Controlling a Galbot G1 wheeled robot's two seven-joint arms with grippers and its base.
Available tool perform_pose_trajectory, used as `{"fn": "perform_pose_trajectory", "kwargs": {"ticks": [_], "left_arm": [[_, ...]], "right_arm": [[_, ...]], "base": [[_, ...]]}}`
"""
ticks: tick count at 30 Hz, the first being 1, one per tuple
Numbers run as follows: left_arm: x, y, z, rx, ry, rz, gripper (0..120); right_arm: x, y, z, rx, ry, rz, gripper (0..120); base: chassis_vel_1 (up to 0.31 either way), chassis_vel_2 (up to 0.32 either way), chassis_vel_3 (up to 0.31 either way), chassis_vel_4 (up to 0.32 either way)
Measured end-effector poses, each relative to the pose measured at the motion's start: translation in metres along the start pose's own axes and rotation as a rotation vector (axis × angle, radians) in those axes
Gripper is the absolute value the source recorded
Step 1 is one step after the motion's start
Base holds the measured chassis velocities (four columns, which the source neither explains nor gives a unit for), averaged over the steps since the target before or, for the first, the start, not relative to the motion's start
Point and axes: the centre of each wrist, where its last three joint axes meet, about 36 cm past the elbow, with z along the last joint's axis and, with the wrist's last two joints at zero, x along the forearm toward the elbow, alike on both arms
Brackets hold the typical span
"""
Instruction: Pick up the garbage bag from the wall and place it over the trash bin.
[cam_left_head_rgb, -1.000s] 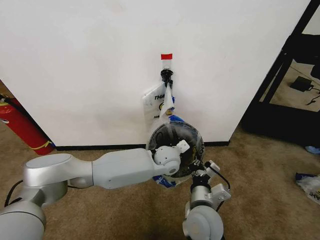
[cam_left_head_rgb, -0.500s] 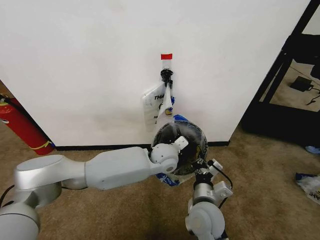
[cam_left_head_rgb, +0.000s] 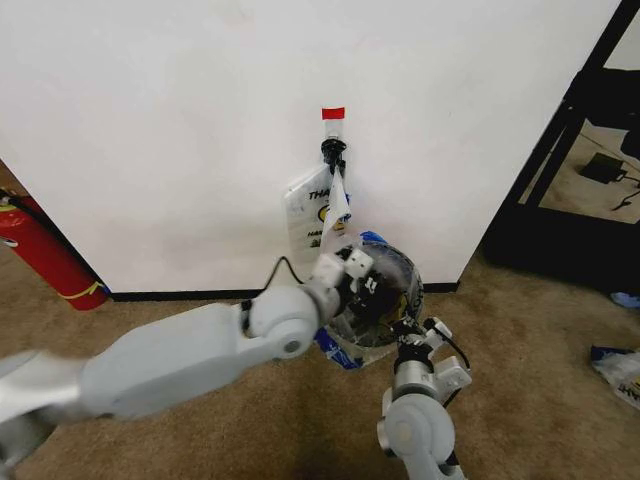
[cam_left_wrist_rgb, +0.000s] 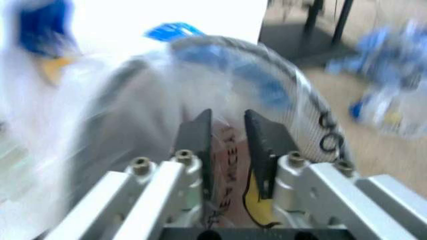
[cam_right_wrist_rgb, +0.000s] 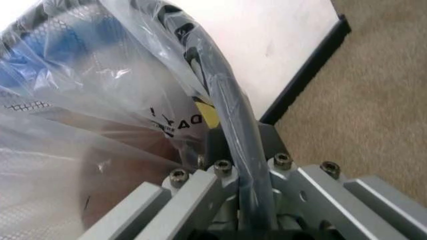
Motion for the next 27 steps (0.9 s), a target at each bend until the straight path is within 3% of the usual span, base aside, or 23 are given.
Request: {"fn": "perform_pose_trajectory", "kwargs": {"ticks": [5,7,8,11,17,19,21,24,27], "left_arm": [[0.026,0.01,0.023,0.117,-0.128,-0.048,46],[0.027,0.011,0.023,0.124,-0.134,-0.053,48],[0.038,0.017,0.03,0.199,-0.207,-0.104,56],[0.058,0.025,0.042,0.288,-0.283,-0.153,68],[0.073,0.027,0.068,0.39,-0.332,-0.181,86],[0.078,0.029,0.085,0.468,-0.351,-0.181,97],[0.079,0.029,0.089,0.492,-0.353,-0.177,98],[0.09,0.028,0.116,0.591,-0.336,-0.138,100],[0.1,0.023,0.142,0.595,-0.308,-0.111,99]], "right_arm": [[0.002,0.006,-0.014,-0.074,0.057,0.033,0],[0.002,0.006,-0.015,-0.076,0.059,0.035,0],[0.003,0.007,-0.018,-0.093,0.076,0.048,0],[0.003,0.006,-0.02,-0.11,0.096,0.067,0],[0.003,0.005,-0.022,-0.111,0.106,0.077,0],[0.003,0.005,-0.026,-0.114,0.109,0.078,0],[0.003,0.005,-0.028,-0.117,0.109,0.08,0],[0.002,0.004,-0.037,-0.132,0.106,0.09,0],[0.003,0.003,-0.047,-0.157,0.112,0.095,0]], "base": [[0.0,0.0,0.0,0.0],[0.0,0.0,0.0,0.0],[0.0,0.0,0.0,0.0],[0.0,0.0,0.0,0.0],[0.0,0.0,0.0,0.0],[0.0,0.0,0.0,0.0],[0.0,0.0,0.0,0.0],[0.0,0.0,0.0,0.0],[0.0,0.0,0.0,0.0]]}}
